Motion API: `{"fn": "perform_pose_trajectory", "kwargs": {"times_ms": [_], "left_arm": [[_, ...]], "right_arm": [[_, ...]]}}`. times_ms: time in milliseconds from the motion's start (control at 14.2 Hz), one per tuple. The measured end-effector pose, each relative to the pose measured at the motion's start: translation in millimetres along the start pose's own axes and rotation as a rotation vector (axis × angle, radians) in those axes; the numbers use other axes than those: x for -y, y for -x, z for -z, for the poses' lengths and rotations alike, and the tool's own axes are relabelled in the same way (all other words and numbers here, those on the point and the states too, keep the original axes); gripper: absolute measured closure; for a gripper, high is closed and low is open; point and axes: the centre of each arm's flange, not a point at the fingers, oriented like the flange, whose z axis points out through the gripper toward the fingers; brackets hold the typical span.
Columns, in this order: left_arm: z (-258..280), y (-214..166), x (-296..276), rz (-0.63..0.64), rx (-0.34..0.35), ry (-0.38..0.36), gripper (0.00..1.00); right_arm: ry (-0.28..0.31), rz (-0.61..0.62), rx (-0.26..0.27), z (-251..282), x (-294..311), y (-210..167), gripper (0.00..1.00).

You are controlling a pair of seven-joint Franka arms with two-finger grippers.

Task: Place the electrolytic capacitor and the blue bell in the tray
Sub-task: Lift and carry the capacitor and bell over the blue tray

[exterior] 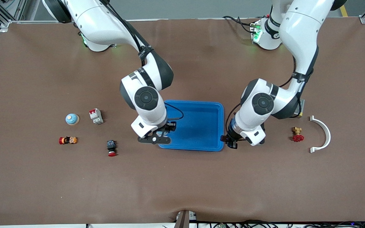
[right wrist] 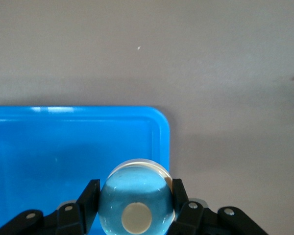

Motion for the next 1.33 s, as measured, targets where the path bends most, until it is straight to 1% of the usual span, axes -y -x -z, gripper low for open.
{"fn": "perform_pose_trajectory", "kwargs": {"times_ms": [140, 421, 773, 1054, 1335], "left_arm": [[-9.1, 13.3, 5.5, 0.008, -0.003, -0.010, 0.69], [-31.0, 32.4, 17.0, 0.007, -0.056, -0.017, 0.69], [-48.6, 47.7, 24.8, -0.014, -0.075, -0.029, 0.69], [-66.8, 51.4, 28.8, -0.019, -0.100, -0.040, 0.69], [-80.1, 58.3, 32.1, -0.020, -0.104, -0.049, 0.69]], "right_arm": [[0.005, 0.009, 0.006, -2.0, 5.9, 10.9, 0.36], [-0.031, 0.017, -0.036, -10.3, 0.8, 30.0, 0.36], [-0.056, 0.001, -0.062, -35.4, 14.7, 62.1, 0.36], [-0.052, -0.010, -0.054, -49.0, 27.5, 82.8, 0.36], [-0.031, 0.003, -0.033, -63.0, 31.1, 97.8, 0.36]]}}
